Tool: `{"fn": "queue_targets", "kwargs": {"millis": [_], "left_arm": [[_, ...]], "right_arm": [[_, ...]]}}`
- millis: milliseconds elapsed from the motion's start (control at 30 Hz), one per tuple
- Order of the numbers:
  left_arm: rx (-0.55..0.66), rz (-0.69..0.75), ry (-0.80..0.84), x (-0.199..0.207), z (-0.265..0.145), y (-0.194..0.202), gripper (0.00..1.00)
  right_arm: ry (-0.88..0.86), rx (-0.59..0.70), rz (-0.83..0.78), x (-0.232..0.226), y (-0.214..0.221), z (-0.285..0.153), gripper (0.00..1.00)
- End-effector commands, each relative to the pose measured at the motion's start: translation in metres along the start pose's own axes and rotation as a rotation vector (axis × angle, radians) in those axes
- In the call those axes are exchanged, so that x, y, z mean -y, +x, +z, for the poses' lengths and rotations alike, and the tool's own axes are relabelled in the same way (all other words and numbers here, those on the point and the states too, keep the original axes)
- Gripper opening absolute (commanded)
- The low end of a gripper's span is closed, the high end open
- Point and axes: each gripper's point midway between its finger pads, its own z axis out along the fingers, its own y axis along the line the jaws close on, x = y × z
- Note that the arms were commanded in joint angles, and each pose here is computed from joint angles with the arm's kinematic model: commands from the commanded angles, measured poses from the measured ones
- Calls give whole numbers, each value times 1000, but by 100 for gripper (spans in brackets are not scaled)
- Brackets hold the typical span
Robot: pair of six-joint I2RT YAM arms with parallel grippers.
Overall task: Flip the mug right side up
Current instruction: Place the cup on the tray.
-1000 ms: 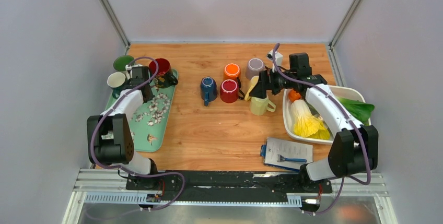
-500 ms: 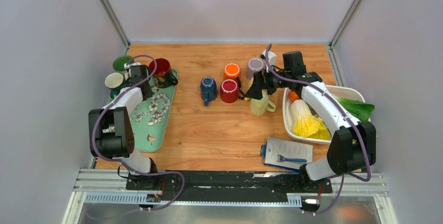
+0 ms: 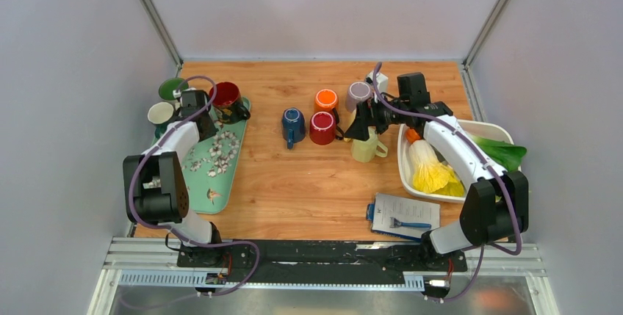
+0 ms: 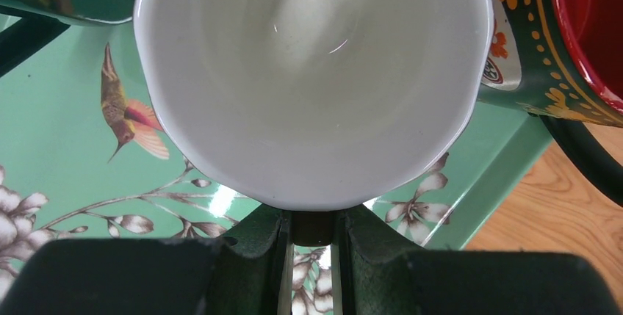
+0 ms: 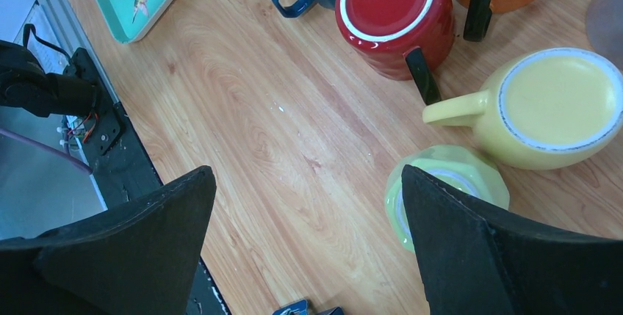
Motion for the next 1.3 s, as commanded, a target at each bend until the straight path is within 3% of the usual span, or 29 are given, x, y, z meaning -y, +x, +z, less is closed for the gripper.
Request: {"fn": "queue_targets", "kwargs": {"millis": [0, 300, 467, 633, 900, 1000, 1267], "left_arm": [[51, -94, 37, 3, -18, -26, 4], [10, -218, 40, -12, -17, -22, 12], [-4, -218, 69, -11, -14, -21, 12], [6, -207, 103, -5, -17, -29, 24], [33, -201, 110, -5, -26, -40, 24], [39, -194, 116, -4, -28, -43, 34], [65, -189, 115, -4, -32, -56, 45]], "right_arm": [[-16, 37, -46, -6, -9, -4, 100], [-6, 43, -49, -7, -9, -7, 100], [-4, 42, -53, -8, -11, -8, 100], [-7, 41, -54, -9, -9, -8, 100], [-11, 38, -49, -10, -6, -9, 100], [-12, 37, -49, -10, -5, -8, 100], [-19, 37, -46, -10, -4, -6, 100]]}}
